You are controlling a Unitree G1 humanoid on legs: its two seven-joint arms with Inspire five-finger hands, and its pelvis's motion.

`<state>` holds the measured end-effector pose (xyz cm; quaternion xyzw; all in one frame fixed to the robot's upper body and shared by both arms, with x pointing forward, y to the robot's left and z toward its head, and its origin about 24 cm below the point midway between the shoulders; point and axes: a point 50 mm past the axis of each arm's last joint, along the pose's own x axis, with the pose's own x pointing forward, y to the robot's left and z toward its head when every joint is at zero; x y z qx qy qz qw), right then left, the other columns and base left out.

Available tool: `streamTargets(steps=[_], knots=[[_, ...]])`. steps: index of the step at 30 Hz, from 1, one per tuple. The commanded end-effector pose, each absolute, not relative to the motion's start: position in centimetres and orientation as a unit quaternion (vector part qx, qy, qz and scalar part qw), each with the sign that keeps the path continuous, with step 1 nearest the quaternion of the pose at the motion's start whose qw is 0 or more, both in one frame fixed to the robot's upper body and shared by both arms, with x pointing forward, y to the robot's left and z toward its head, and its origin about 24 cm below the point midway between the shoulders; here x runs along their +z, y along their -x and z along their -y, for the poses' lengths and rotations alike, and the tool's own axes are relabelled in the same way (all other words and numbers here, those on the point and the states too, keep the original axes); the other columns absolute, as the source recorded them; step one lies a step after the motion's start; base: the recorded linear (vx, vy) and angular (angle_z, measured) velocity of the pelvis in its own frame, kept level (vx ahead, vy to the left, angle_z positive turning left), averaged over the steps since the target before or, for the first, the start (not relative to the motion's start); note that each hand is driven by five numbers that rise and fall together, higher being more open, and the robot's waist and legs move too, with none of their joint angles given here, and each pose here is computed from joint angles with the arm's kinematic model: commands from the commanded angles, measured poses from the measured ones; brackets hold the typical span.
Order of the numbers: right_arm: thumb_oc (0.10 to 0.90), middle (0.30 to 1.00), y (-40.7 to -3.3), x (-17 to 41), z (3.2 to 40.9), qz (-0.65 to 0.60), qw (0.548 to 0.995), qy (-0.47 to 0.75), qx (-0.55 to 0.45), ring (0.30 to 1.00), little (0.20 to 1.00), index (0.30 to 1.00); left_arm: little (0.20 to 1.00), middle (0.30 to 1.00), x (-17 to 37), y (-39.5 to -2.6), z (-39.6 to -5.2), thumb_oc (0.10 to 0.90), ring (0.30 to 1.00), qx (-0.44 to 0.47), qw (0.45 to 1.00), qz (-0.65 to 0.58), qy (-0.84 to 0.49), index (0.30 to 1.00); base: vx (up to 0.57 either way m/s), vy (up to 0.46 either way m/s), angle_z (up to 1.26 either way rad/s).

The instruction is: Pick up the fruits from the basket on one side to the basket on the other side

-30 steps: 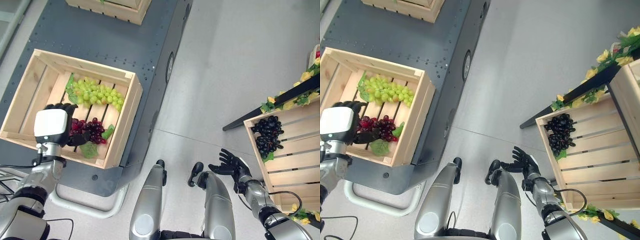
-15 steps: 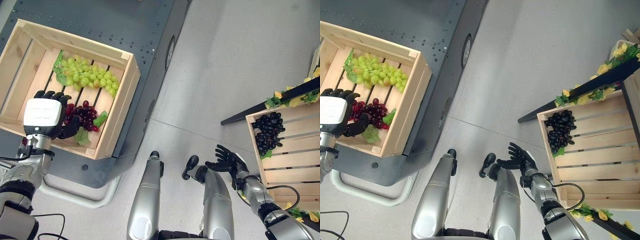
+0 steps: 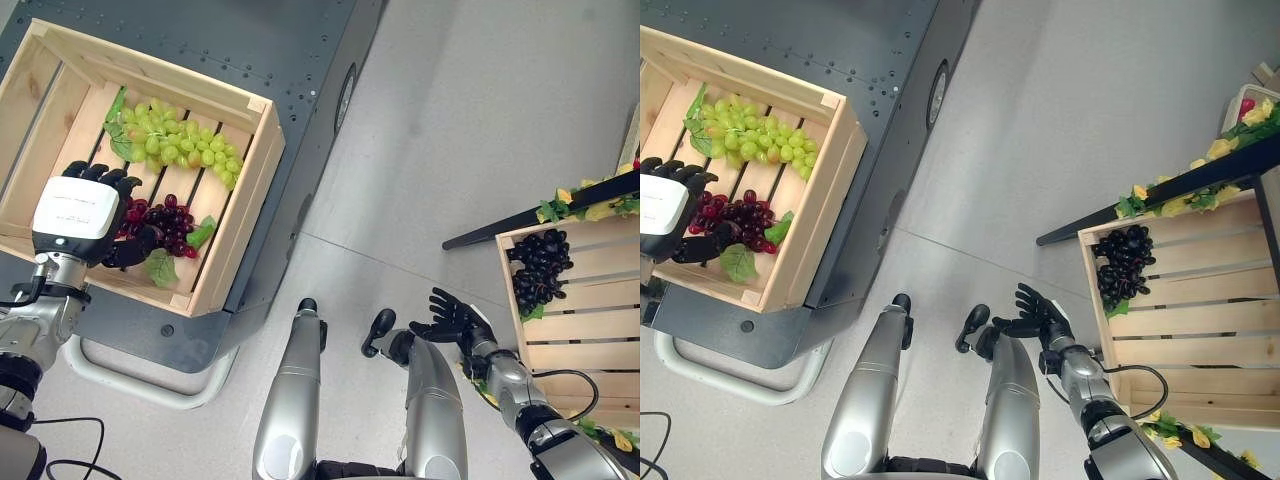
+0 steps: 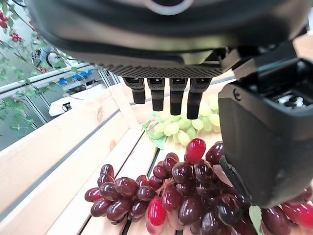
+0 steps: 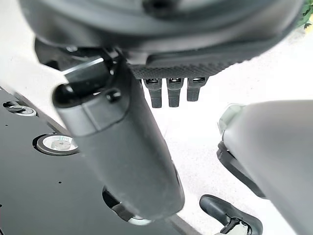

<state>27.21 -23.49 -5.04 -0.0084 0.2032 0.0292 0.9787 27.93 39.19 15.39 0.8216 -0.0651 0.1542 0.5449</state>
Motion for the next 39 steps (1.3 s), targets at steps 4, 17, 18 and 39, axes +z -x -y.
streamTargets(steps=[4, 17, 18, 39], knots=[[0.800, 0.900, -24.7, -5.9, 25.6, -0.207, 0.978, 0.005, 0.003, 0.900, 0.900, 0.900, 0.900, 0.900, 21.8, -24.9, -42.9, 0.800, 0.900, 0.342, 0.511, 0.111, -0.781, 0.900, 0.03, -0.031, 0.00], [0.800, 0.900, -24.2, -6.5, 26.1, -0.233, 0.972, 0.020, -0.013, 0.900, 0.900, 0.900, 0.900, 0.900, 20.8, -24.3, -42.5, 0.800, 0.900, 0.340, 0.528, 0.145, -0.765, 0.900, 0.01, 0.005, 0.00], [0.800, 0.900, -24.1, -6.6, 26.1, -0.233, 0.972, 0.023, -0.013, 0.900, 0.900, 0.900, 0.900, 0.900, 20.9, -24.4, -42.4, 0.800, 0.900, 0.339, 0.528, 0.148, -0.765, 0.900, 0.00, 0.000, 0.00], [0.800, 0.900, -24.2, -6.3, 26.3, -0.227, 0.974, 0.028, -0.004, 0.900, 0.900, 0.900, 0.900, 0.900, 20.1, -26.9, -40.3, 0.800, 0.900, 0.168, 0.594, 0.090, -0.782, 0.900, 0.00, 0.006, 0.01]])
